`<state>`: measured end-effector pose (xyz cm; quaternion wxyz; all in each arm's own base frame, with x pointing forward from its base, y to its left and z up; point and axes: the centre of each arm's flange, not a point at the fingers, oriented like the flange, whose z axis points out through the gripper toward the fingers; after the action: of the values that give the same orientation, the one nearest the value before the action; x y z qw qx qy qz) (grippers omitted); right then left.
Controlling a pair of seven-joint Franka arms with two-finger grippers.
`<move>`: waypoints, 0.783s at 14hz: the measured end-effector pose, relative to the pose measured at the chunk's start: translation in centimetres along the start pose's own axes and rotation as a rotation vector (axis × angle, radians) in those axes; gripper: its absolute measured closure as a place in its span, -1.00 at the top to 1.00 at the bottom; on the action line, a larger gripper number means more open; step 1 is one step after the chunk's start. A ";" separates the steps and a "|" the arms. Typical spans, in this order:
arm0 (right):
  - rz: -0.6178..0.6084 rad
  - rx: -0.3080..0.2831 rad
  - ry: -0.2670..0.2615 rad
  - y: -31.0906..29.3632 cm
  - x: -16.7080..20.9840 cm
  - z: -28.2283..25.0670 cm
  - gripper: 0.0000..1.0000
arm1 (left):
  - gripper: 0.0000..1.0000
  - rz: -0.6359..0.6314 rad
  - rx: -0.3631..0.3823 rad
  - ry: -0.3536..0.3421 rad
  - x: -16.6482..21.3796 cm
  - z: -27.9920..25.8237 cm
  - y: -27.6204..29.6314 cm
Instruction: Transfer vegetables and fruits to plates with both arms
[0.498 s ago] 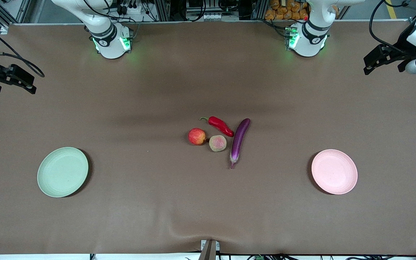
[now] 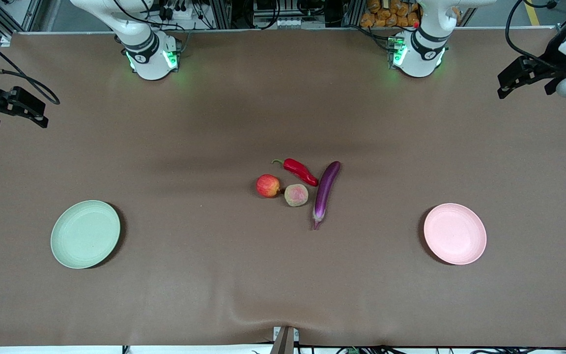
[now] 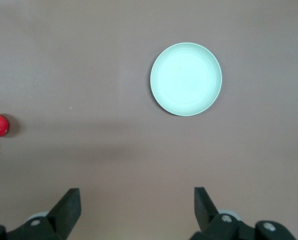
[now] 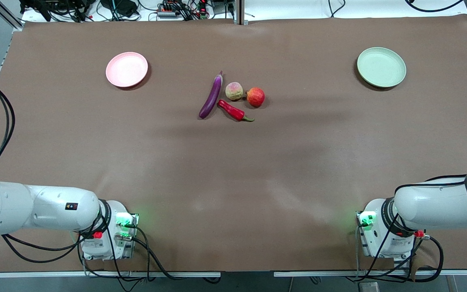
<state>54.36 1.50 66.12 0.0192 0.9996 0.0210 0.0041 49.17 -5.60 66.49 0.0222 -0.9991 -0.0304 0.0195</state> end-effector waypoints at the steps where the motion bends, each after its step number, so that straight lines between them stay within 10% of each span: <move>1: 0.000 0.000 -0.001 0.0 0.0 0.0 1.00 | 1.00 0.000 0.001 -0.010 0.3 0.2 0.0; 11: 0.000 0.001 -0.004 0.0 0.0 0.1 1.00 | 1.00 -0.067 0.021 -0.063 0.3 1.7 2.6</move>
<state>54.35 1.50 65.99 0.0189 0.9996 0.0210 0.0022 49.59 -8.08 64.66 0.0326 -0.9961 -0.0643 0.0504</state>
